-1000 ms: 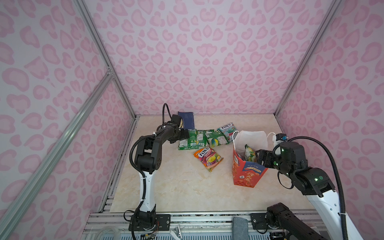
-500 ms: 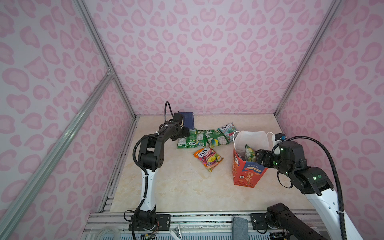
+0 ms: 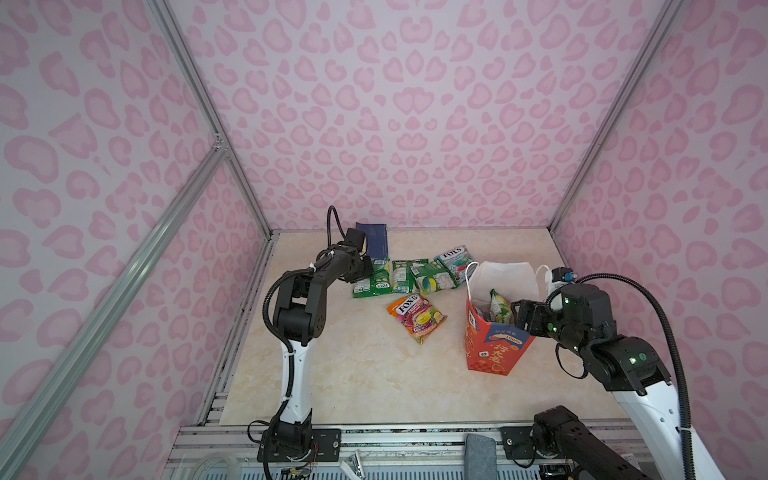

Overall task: Place the snacks into the paper bag
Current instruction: 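Lower the left gripper onto the green rainbow-print packet by the book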

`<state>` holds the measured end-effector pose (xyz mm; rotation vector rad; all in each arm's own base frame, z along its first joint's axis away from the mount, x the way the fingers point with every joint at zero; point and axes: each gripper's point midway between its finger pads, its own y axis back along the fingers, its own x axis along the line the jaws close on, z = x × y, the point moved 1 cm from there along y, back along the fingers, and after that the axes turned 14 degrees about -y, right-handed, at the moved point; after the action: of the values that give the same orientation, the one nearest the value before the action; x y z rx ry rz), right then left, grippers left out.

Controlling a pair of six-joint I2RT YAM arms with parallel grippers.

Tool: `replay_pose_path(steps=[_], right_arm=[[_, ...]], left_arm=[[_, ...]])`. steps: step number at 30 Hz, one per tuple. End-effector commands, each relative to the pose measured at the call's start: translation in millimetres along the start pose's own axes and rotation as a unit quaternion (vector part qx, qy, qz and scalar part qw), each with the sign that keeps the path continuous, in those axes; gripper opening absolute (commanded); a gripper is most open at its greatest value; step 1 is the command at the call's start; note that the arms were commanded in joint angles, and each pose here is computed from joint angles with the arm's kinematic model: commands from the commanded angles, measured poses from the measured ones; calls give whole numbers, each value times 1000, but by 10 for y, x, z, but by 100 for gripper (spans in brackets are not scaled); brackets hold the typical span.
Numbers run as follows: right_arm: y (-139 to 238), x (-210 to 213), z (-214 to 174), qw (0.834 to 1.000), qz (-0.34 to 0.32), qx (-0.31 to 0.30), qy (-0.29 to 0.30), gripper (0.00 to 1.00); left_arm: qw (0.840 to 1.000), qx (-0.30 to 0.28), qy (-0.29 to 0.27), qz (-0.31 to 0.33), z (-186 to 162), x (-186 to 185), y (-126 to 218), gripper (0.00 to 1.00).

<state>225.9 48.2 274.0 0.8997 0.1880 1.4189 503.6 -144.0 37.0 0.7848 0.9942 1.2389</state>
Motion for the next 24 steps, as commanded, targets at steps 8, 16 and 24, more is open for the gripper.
replay_pose_path(steps=[8,16,24], right_arm=[[18,36,40,1000,9,-7,-2,90],[48,23,75,1000,3,-14,-3,93],[42,-2,98,1000,-6,-18,-3,96]], left_arm=[[999,-7,29,-25,-205,-63,507,25],[998,-43,40,-28,-213,-61,883,18],[996,-72,43,-34,-245,-69,1199,16]])
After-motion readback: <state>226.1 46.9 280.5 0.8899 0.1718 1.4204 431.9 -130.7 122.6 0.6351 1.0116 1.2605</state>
